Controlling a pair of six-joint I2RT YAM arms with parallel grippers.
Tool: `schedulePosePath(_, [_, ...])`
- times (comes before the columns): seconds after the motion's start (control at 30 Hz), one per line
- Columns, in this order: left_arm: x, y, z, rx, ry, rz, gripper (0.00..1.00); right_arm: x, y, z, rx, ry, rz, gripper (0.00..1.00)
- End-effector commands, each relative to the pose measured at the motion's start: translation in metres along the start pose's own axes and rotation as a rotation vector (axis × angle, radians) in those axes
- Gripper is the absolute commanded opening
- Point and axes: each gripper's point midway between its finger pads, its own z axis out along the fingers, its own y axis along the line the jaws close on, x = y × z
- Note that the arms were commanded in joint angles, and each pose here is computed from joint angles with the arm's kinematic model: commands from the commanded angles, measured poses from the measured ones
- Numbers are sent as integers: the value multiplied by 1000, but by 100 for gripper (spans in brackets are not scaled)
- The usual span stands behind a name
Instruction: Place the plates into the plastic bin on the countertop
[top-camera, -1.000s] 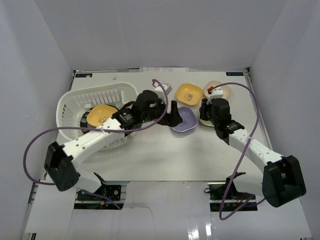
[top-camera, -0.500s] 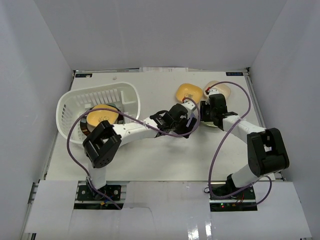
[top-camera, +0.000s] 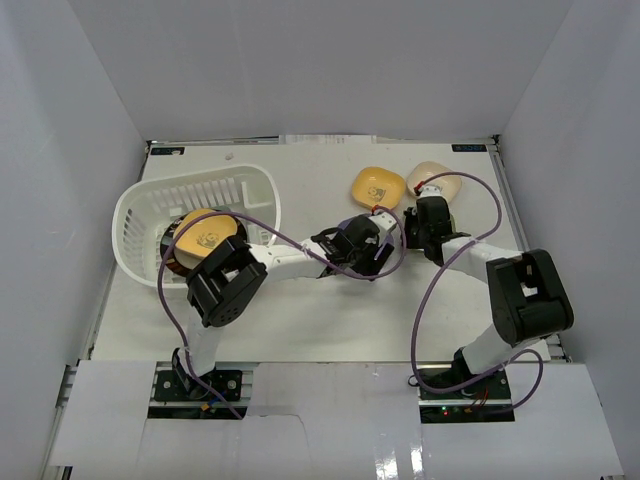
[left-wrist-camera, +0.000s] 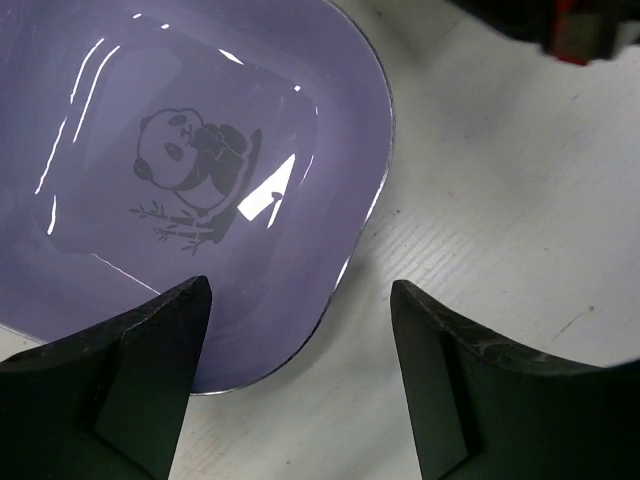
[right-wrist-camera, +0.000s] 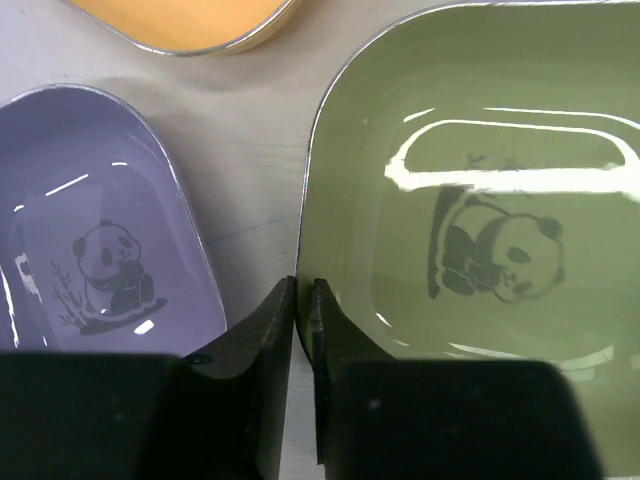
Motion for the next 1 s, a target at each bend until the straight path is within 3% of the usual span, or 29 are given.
schedulePosePath(0.0, [-19, 6, -2, -19, -58, 13, 82, -11, -13, -18, 61, -95, 52, 10])
schedulePosePath(0.17, [-9, 10, 3, -34, -41, 17, 69, -13, -19, -51, 74, -174, 81, 8])
schedulePosePath(0.27, [-8, 11, 2, -35, -37, 17, 40, -11, -22, -72, 73, -225, 97, 8])
schedulePosePath(0.3, [-8, 10, 2, -34, -37, 13, 15, -12, -22, -78, 69, -238, 98, 8])
schedulePosePath(0.37, [-15, 10, -6, -36, -54, -3, 0, -13, -21, -92, 54, -261, 99, 8])
schedulePosePath(0.57, [-51, 0, -51, 12, -171, -45, 0, -26, -11, -126, -15, -348, 118, 8])
schedulePosePath(0.7, [-99, -7, -117, 67, -309, -82, 0, -37, -4, -146, -51, -388, 103, 8])
schedulePosePath(0.77, [-140, -1, -171, 53, -427, -98, 0, -44, 2, -156, -84, -415, 97, 8])
schedulePosePath(0.87, [-172, 33, -237, -102, -517, -102, 0, -51, 23, -167, -167, -431, 78, 8])
schedulePosePath(0.97, [-157, 86, -268, -354, -428, -92, 0, -49, 49, -169, -234, -427, 59, 8])
